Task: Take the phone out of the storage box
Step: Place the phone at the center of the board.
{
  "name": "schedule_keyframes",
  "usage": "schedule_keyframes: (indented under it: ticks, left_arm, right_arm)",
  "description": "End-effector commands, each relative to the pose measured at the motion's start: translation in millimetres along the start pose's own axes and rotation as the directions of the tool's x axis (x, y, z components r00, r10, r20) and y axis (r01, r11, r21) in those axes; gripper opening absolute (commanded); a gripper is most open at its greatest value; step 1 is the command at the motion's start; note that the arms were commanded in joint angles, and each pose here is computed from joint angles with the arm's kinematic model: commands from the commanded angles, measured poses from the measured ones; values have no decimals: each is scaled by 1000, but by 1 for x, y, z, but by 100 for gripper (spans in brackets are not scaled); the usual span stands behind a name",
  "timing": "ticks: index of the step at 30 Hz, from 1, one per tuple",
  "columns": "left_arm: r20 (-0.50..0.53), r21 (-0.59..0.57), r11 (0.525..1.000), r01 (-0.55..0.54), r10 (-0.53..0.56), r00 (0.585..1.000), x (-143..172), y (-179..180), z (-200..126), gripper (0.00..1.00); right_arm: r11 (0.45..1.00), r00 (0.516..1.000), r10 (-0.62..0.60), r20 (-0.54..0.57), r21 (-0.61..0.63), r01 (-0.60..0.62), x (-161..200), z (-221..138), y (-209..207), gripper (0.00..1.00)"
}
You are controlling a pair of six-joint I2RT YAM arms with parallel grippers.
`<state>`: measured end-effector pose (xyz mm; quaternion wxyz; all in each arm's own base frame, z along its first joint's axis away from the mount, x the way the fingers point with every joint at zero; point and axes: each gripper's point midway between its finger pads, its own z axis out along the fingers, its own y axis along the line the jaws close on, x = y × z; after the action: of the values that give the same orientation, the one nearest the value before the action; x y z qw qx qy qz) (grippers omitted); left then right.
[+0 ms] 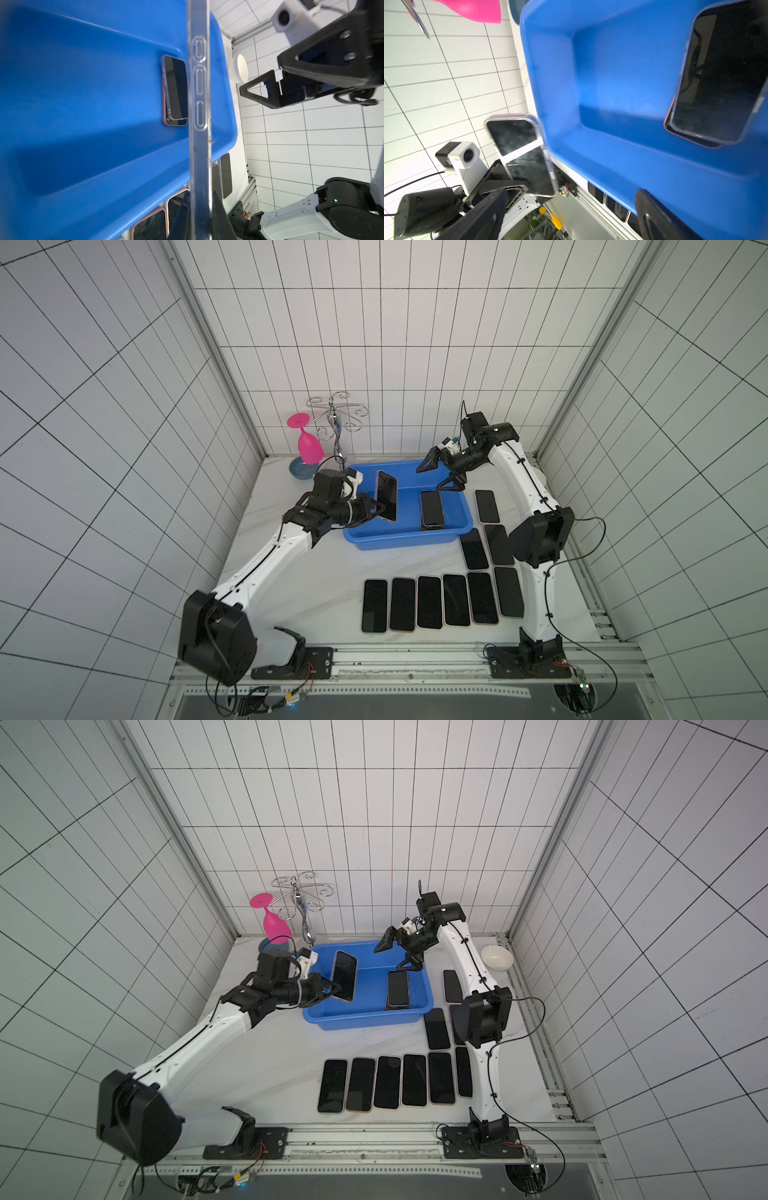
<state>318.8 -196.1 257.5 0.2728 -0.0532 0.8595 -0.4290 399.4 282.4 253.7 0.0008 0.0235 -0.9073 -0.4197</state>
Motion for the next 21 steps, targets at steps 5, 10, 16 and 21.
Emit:
schedule_keyframes:
  ticks: [5, 10, 16, 21]
  left_arm:
    - [221, -156, 988, -6, 41, 974, 4, 47, -83, 0]
    - [146, -197, 978, 63, -34, 989, 39, 72, -83, 0]
    - [69, -282, 950, 137, -122, 990, 80, 96, -87, 0]
    - [-50, -319, 932, 172, -198, 979, 130, 102, -67, 0]
  right_arm:
    - [996, 999, -36, -3, -77, 36, 1, -6, 20, 99]
    - [995, 999, -46, -11, -93, 45, 1, -6, 22, 99]
    - [993, 998, -64, -22, -98, 62, 6, -7, 22, 99]
    - [994, 997, -65, -43, -93, 61, 11, -4, 17, 99]
